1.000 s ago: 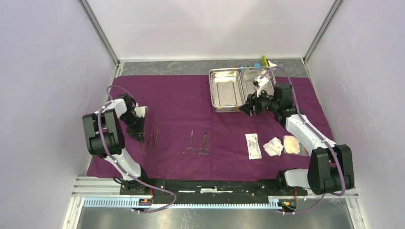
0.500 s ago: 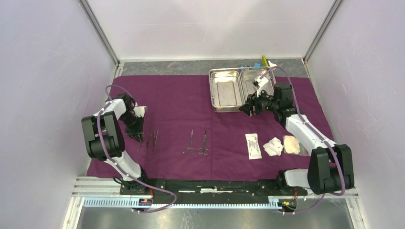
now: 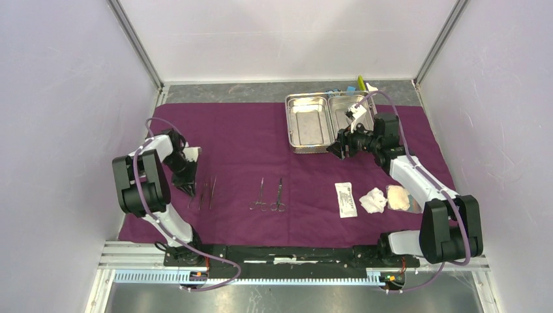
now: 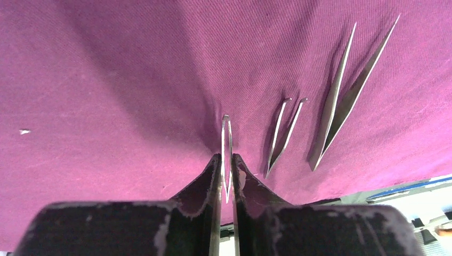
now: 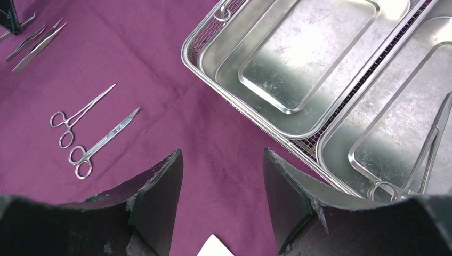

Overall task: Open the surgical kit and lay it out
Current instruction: Place the medical item in the surgical kit.

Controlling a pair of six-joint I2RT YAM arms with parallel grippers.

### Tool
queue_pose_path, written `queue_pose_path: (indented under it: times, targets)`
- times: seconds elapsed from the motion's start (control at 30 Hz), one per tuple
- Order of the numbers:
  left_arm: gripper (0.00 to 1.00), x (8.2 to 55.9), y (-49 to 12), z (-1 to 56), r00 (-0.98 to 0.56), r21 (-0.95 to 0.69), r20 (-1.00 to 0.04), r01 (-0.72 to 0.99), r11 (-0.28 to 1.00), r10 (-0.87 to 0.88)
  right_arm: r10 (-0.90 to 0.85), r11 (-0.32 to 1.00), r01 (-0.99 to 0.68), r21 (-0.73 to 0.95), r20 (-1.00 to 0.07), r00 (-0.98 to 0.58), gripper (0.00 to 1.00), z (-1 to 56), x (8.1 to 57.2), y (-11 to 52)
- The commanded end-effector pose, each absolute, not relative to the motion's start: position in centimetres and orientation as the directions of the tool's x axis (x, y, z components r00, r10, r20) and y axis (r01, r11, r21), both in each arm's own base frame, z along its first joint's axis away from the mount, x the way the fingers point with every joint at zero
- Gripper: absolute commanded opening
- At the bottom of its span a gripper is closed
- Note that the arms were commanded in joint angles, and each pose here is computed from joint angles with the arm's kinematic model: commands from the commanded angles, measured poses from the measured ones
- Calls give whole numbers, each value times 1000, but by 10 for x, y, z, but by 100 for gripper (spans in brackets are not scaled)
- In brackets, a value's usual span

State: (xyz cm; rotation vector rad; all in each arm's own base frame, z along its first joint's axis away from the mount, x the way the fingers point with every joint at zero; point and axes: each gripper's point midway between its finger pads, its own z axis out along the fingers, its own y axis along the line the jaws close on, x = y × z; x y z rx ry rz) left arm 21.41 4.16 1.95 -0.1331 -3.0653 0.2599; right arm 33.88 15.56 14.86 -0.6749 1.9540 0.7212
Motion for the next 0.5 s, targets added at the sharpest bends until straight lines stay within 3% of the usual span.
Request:
queue_pose_path:
  times: [0.0, 0.47]
  targets:
    - [17, 224, 38, 19, -997, -190, 37, 63, 980, 71, -167, 671, -718, 183, -907, -387, 63, 160, 347, 156]
    - [18, 234, 43, 22, -999, -160, 0, 45, 986, 46, -171, 671, -718, 184, -904, -392, 63, 157, 349, 156]
